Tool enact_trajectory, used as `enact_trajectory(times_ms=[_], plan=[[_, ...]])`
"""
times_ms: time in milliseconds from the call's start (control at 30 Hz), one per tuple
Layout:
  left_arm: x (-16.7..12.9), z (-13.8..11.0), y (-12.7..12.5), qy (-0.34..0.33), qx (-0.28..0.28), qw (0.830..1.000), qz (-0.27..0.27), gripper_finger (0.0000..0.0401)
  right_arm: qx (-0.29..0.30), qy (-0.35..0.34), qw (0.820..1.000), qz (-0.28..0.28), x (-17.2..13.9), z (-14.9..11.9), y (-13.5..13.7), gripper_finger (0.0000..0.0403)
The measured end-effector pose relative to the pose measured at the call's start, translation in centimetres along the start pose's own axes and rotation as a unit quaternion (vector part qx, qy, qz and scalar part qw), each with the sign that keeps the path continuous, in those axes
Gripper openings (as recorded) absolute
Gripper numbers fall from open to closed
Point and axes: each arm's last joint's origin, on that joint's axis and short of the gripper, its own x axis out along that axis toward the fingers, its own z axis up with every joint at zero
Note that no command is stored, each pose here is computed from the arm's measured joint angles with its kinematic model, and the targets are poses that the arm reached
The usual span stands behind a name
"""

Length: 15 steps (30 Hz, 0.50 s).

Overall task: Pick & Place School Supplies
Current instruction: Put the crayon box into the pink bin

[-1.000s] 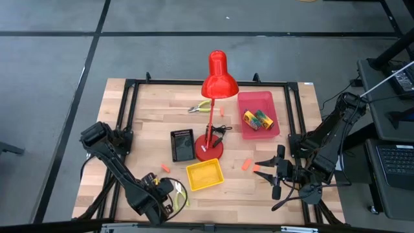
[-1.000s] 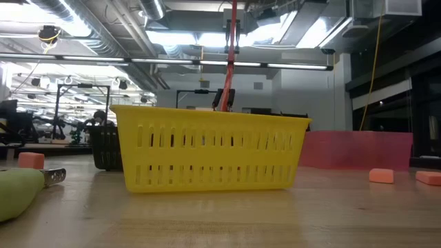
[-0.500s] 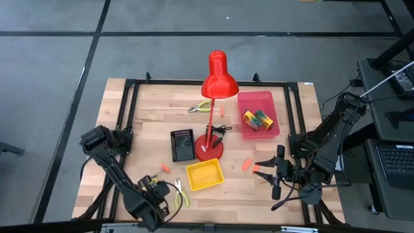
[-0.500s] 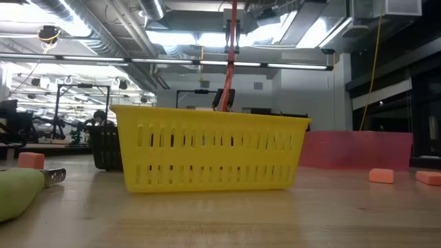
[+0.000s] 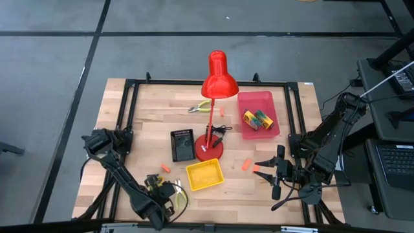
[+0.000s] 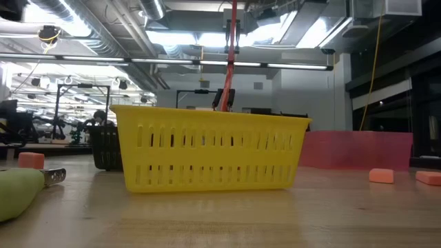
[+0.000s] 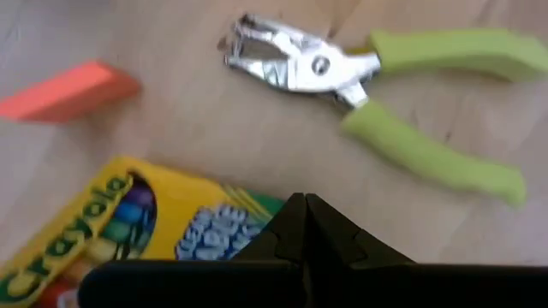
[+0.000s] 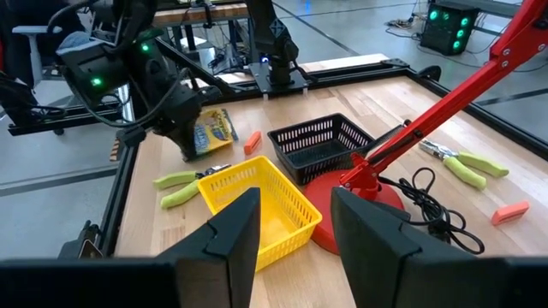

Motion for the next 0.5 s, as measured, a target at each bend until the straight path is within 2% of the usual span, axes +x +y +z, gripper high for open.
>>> enact_trajectory(times_ms=[333,500], plan=[[2.0,1.9,0.2,-0.029,0.029,0.999,0.035,0.0002,0.000,0.004,1.000,0.004,0.0,0.0,0.0,0.0146],[0.9,2.0,0.9,-0.009,0.018,0.999,0.045,0.0002,0.001,0.003,1.000,0.004,0.0,0.0,0.0,0.0146]])
